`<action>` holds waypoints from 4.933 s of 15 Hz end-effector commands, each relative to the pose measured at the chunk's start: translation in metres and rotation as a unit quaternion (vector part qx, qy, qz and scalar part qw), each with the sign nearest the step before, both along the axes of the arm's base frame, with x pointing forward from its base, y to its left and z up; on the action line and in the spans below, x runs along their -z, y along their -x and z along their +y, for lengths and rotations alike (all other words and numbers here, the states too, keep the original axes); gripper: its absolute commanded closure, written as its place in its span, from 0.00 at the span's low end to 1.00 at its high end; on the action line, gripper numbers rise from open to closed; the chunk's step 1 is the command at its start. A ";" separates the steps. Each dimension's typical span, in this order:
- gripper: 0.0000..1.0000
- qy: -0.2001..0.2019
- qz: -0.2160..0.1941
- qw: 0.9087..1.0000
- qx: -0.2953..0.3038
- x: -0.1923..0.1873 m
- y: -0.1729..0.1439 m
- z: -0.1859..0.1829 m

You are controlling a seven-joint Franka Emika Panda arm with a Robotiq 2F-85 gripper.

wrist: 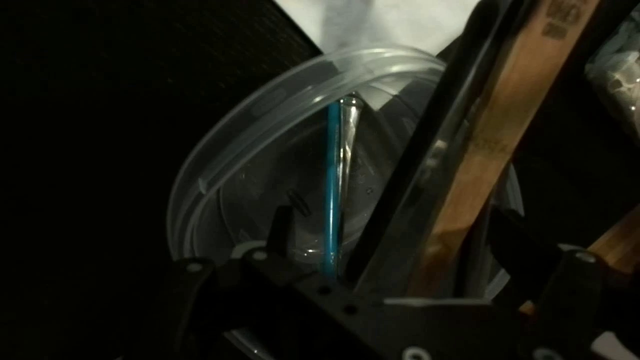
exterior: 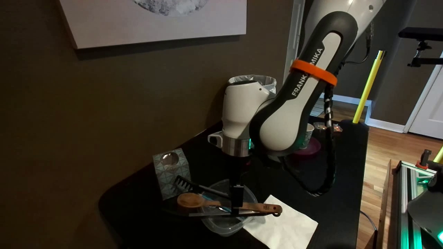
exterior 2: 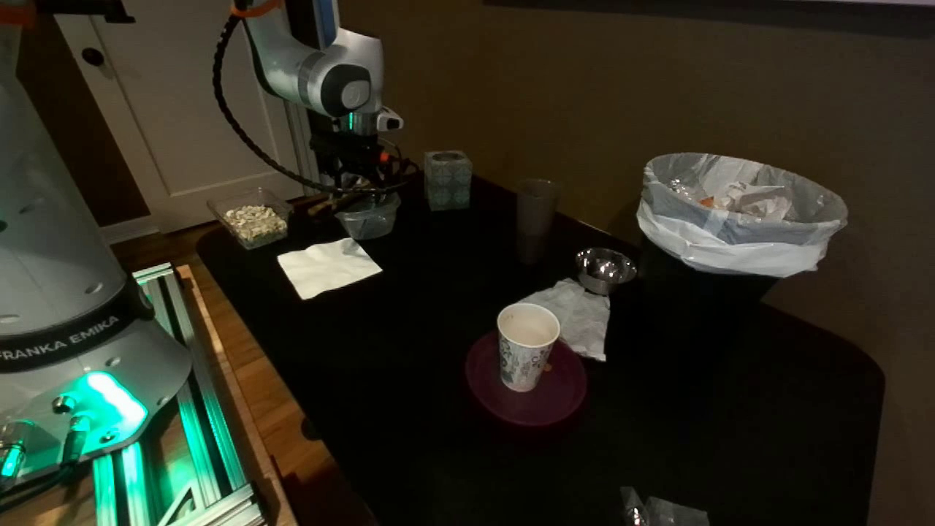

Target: Put the wooden spoon and tongs on top of the tissue box.

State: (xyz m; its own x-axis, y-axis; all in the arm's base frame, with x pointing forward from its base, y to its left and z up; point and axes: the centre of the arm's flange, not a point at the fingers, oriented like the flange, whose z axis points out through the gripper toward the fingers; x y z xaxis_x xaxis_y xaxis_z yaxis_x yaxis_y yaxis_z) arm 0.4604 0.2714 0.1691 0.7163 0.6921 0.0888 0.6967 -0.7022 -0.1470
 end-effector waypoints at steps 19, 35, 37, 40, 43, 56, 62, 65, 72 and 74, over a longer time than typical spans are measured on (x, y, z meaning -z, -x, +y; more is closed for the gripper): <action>0.00 0.005 0.015 0.999 0.036 -0.011 0.022 0.001; 0.00 0.009 0.010 0.999 0.033 0.004 0.023 0.014; 0.00 0.012 0.005 0.999 0.035 0.004 0.023 0.015; 0.00 0.011 0.005 0.999 0.037 0.003 0.023 0.018; 0.00 0.005 -0.001 0.999 0.038 -0.003 0.024 0.022; 0.00 0.033 -0.016 0.998 0.055 0.002 0.007 0.016; 0.00 0.027 -0.005 0.998 0.059 0.000 0.010 0.015; 0.00 0.028 0.003 0.998 0.058 -0.005 0.011 0.013; 0.00 0.023 0.013 0.997 0.072 -0.008 0.014 0.014; 0.00 0.028 0.018 0.996 0.077 -0.007 0.015 0.014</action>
